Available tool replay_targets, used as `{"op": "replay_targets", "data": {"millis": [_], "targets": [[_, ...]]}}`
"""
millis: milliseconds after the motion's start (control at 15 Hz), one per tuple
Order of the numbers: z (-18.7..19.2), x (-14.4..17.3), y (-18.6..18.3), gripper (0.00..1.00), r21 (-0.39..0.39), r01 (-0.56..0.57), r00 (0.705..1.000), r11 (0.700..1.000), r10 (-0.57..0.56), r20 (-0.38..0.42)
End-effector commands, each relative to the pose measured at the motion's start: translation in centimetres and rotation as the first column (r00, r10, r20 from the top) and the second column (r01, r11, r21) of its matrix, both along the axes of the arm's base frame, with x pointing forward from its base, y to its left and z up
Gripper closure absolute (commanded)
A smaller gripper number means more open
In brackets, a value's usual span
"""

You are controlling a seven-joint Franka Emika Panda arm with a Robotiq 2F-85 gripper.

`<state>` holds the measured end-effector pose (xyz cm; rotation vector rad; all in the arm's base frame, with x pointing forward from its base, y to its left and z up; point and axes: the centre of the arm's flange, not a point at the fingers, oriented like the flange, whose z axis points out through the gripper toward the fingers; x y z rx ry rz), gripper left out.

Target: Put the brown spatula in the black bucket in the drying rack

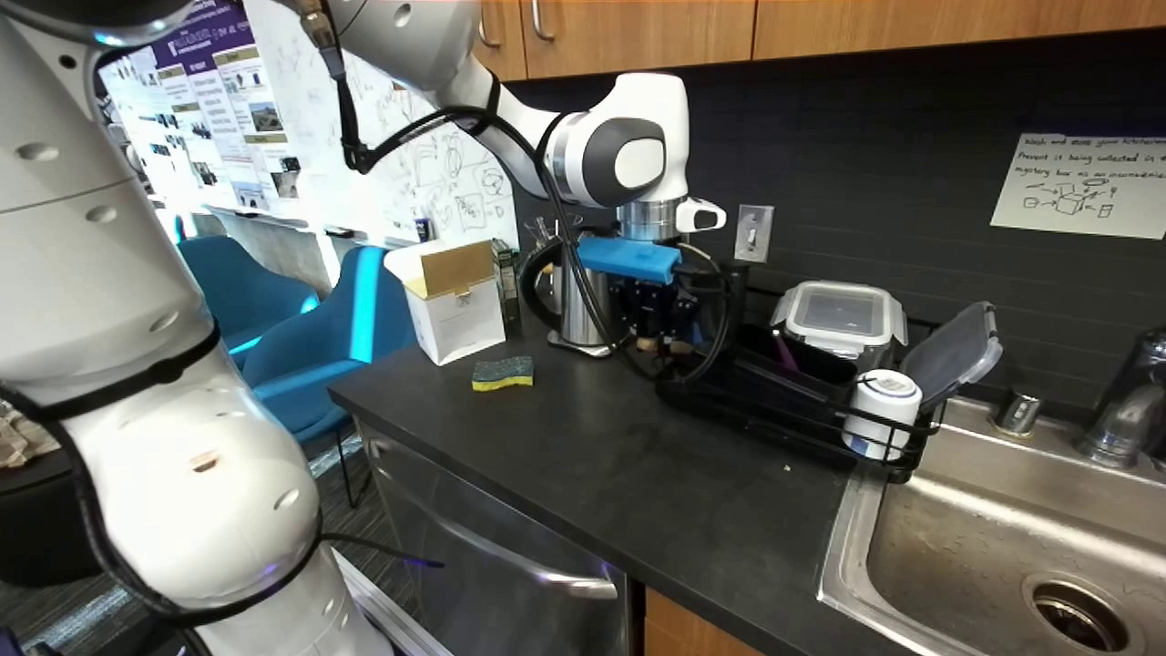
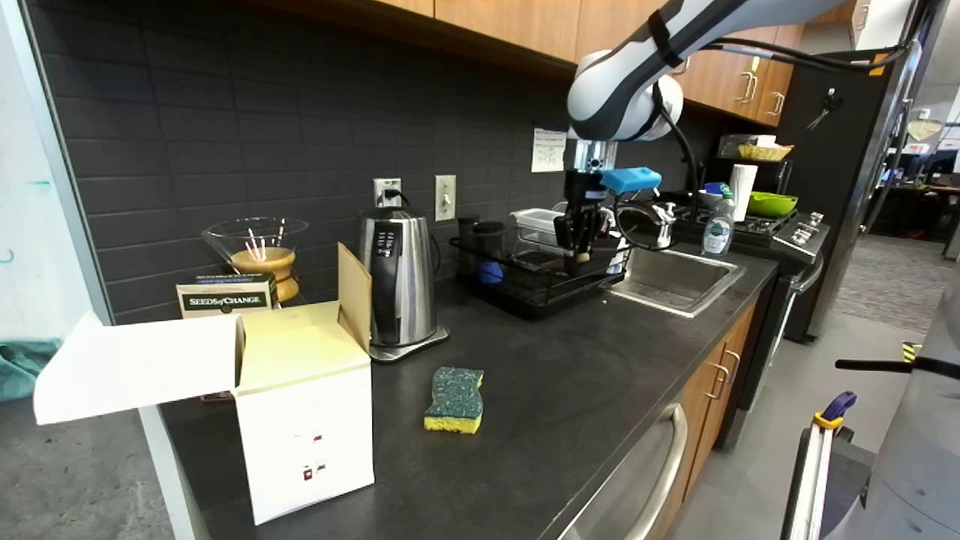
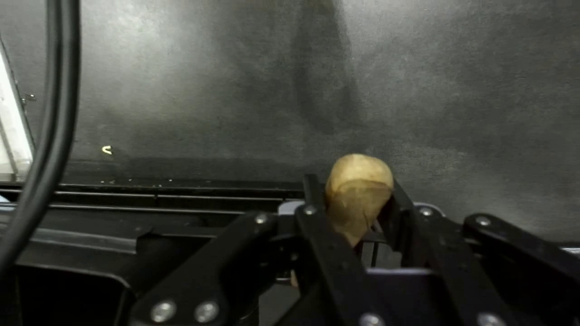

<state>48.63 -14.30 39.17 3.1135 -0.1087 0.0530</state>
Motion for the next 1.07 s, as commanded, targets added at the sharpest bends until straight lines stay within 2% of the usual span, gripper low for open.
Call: {"op": "replay_targets", "data": {"millis": [0, 1000], "targets": [[2.1, -0.4, 1.1, 0.91, 0.018, -0.031, 0.999, 0.999, 0.031, -0.006], [7.2, -3.0, 4.3, 0.91, -0.007, -0.088, 0.996, 0.996, 0.088, -0.004]]}}
